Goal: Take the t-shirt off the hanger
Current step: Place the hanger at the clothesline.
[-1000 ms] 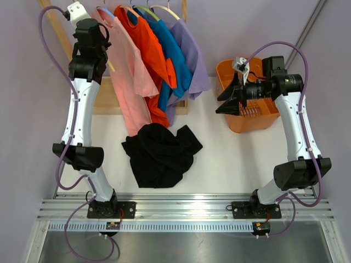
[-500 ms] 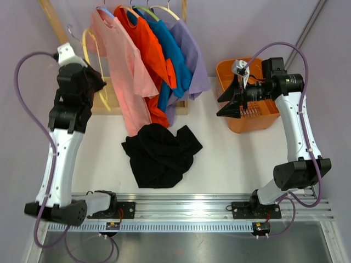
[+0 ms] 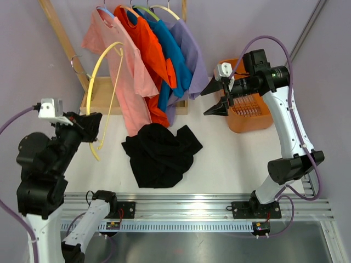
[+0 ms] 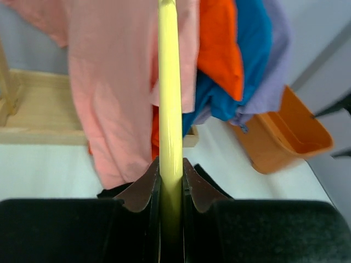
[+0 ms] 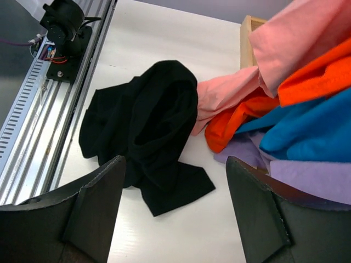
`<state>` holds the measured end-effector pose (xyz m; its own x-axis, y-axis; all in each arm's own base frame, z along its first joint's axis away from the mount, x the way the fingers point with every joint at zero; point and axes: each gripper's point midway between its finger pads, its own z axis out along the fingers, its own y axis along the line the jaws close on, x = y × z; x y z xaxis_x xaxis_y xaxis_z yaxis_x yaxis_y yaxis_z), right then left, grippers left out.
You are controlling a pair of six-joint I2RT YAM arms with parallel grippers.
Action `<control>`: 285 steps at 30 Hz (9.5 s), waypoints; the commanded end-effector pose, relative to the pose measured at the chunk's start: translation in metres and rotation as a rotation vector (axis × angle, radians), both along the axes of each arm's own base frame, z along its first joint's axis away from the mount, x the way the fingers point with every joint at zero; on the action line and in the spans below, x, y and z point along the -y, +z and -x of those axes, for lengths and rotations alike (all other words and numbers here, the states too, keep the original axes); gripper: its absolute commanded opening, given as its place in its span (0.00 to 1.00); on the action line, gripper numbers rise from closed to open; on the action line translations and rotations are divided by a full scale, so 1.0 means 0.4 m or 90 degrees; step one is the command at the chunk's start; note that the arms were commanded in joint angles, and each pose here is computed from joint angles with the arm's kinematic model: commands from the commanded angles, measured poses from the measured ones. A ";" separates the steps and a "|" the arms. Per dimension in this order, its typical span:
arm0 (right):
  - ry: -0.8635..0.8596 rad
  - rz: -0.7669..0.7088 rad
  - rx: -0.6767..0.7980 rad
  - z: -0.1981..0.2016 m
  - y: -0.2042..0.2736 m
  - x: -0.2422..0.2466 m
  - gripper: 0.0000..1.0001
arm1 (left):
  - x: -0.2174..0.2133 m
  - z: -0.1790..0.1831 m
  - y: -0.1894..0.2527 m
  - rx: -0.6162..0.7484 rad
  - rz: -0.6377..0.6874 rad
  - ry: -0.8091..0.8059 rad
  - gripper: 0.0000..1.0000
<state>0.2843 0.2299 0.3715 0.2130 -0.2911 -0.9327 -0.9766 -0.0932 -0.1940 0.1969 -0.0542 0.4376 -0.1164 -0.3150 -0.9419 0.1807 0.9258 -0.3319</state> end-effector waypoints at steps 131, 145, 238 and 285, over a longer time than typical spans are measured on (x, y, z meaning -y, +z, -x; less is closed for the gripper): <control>-0.454 -0.239 -0.073 -0.205 0.310 0.380 0.84 | -0.187 0.052 0.291 0.145 -0.121 0.229 0.00; -0.466 -0.230 -0.115 -0.227 0.253 0.387 0.84 | -0.197 -0.286 0.270 0.059 -0.316 0.506 0.00; -0.467 -0.254 -0.169 -0.180 0.237 0.369 0.85 | -0.267 -0.675 0.131 -0.078 -0.334 0.644 0.00; -0.471 -0.260 -0.179 -0.169 0.230 0.366 0.86 | -0.212 -0.812 0.044 -0.083 -0.274 0.492 0.22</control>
<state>0.3655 0.0783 0.4470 -0.2071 0.1145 -0.9716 -0.7523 0.6162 0.2330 0.5215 0.0429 0.4512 -0.1627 0.0697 -0.9842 -0.6262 0.7636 0.1576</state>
